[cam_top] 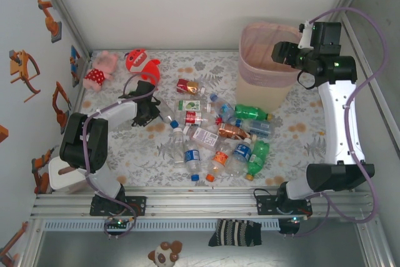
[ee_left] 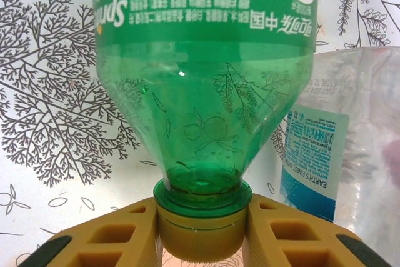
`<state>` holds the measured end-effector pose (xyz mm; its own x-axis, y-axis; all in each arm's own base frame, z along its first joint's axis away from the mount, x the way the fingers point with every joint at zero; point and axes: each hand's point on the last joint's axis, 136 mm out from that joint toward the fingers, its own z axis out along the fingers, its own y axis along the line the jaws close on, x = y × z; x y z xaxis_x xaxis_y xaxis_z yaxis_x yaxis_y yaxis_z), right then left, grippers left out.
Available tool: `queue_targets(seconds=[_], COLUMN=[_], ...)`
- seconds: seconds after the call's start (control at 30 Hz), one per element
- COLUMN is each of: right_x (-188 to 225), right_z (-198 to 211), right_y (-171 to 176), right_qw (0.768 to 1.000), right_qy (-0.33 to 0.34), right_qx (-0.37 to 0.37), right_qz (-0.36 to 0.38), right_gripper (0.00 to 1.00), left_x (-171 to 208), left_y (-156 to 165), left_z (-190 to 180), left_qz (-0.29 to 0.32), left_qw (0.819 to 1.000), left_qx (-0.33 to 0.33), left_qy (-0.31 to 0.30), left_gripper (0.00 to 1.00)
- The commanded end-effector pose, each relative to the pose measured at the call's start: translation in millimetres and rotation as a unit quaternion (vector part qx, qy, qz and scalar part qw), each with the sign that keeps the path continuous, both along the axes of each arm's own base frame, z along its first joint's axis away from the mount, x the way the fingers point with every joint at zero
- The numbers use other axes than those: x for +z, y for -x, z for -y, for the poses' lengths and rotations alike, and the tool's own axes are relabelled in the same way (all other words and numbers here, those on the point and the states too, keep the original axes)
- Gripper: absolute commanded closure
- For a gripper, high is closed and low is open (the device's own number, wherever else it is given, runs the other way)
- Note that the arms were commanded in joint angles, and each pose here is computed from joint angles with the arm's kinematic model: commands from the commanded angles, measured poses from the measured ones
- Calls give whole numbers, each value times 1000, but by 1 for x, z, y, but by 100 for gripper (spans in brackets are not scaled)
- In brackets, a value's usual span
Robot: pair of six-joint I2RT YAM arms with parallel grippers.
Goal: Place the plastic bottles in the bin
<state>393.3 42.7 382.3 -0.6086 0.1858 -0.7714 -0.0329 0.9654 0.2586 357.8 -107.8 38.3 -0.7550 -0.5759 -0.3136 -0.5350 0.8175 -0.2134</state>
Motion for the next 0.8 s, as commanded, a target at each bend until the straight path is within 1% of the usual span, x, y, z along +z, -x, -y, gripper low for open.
queue_targets(seconds=[0.0,0.13,0.23,0.3,0.37,0.43,0.53,0.6,0.63,0.77], right_x=[12,17,19,20,24,29,40,48,52,71], right_z=[-3,-7,-15,-22,-31,-45,-70,-89,-99,-135], right_y=[8,11,14,15,17,21,29,39,44,68], right_qw=[1000,999,998,997,995,991,980,968,962,933], right_qy=[-4,-17,-36,-51,-66,-85,-110,-126,-133,-153], right_qx=[8,15,29,42,62,94,149,193,214,293], right_qz=[17,24,30,33,39,51,76,96,107,143], right_gripper=[22,22,22,22,22,22,22,22,22,22], left_x=[3,31,59,83,106,134,171,198,207,249], left_y=[4,4,5,6,10,16,26,35,38,58], left_z=[-7,-8,-3,5,18,33,52,66,71,100], left_qz=[4,41,82,122,168,221,287,332,346,404], left_qw=[1000,999,994,986,973,952,918,890,879,821], left_qx=[-8,-30,-71,-110,-158,-212,-271,-306,-320,-392], left_qy=[-11,-13,-11,-1,11,23,40,61,66,99], left_gripper=[72,77,80,83,86,89,92,92,92,96])
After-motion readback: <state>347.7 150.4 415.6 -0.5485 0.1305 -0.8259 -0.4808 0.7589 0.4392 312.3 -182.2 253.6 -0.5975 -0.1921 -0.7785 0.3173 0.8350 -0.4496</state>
